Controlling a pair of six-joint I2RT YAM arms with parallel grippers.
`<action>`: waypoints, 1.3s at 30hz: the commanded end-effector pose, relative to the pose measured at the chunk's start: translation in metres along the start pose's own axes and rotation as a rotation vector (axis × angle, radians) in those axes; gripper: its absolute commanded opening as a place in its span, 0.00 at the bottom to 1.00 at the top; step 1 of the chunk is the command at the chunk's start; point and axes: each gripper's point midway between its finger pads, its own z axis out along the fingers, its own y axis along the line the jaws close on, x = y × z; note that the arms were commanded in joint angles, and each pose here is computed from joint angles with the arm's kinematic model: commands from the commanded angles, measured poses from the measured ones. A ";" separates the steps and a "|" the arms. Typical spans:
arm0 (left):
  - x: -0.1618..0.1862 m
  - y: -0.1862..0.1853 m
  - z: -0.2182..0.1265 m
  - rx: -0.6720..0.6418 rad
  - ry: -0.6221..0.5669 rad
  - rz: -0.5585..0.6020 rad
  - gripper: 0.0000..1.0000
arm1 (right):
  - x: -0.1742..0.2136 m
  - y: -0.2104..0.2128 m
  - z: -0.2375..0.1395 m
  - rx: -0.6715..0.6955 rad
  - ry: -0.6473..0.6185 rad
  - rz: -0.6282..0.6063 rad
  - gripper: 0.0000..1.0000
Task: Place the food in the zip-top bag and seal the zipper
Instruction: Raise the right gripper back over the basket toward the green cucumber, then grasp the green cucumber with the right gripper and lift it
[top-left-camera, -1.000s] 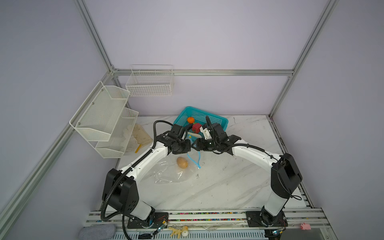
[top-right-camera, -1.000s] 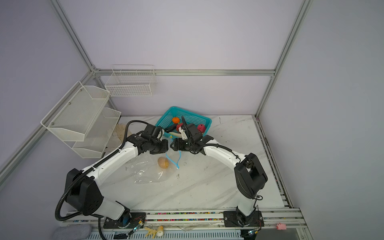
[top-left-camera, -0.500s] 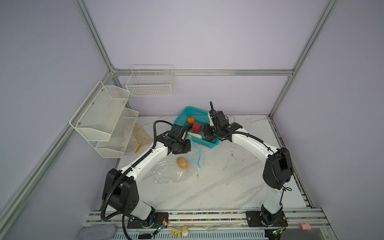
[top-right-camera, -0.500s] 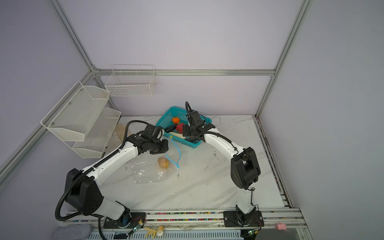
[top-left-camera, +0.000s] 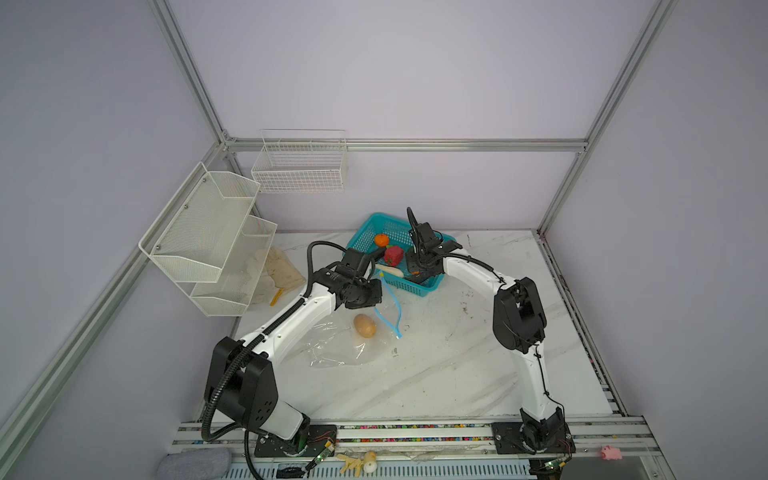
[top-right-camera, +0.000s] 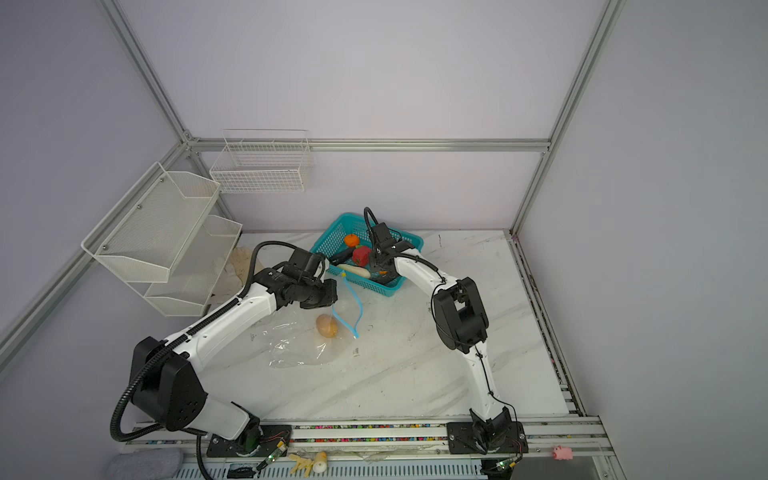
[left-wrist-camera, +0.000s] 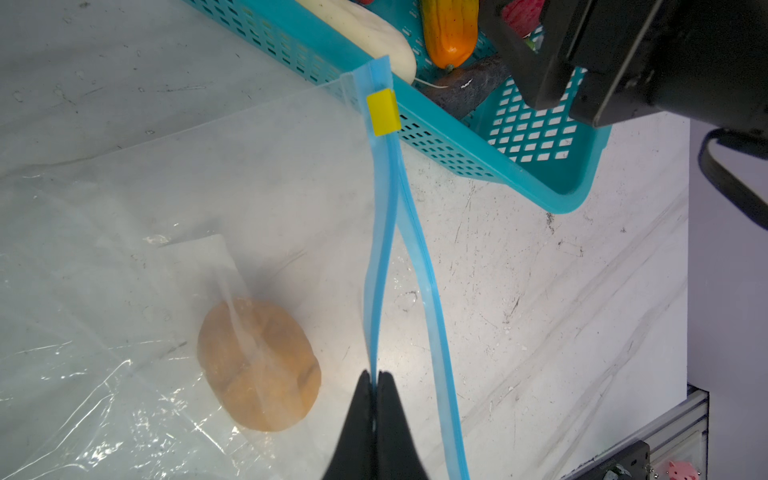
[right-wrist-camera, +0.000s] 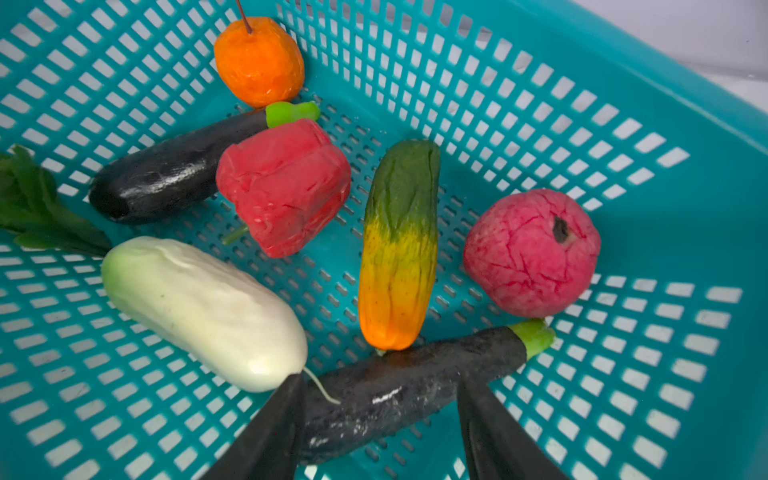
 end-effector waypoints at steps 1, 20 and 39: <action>-0.012 -0.012 -0.009 0.033 -0.037 0.000 0.00 | 0.001 -0.011 0.008 0.053 0.026 -0.027 0.61; -0.012 -0.014 -0.003 0.040 -0.019 0.004 0.00 | -0.006 -0.019 0.065 0.098 0.043 -0.024 0.62; -0.015 -0.017 0.001 0.046 -0.013 0.009 0.00 | -0.007 -0.022 0.091 0.059 0.040 0.000 0.54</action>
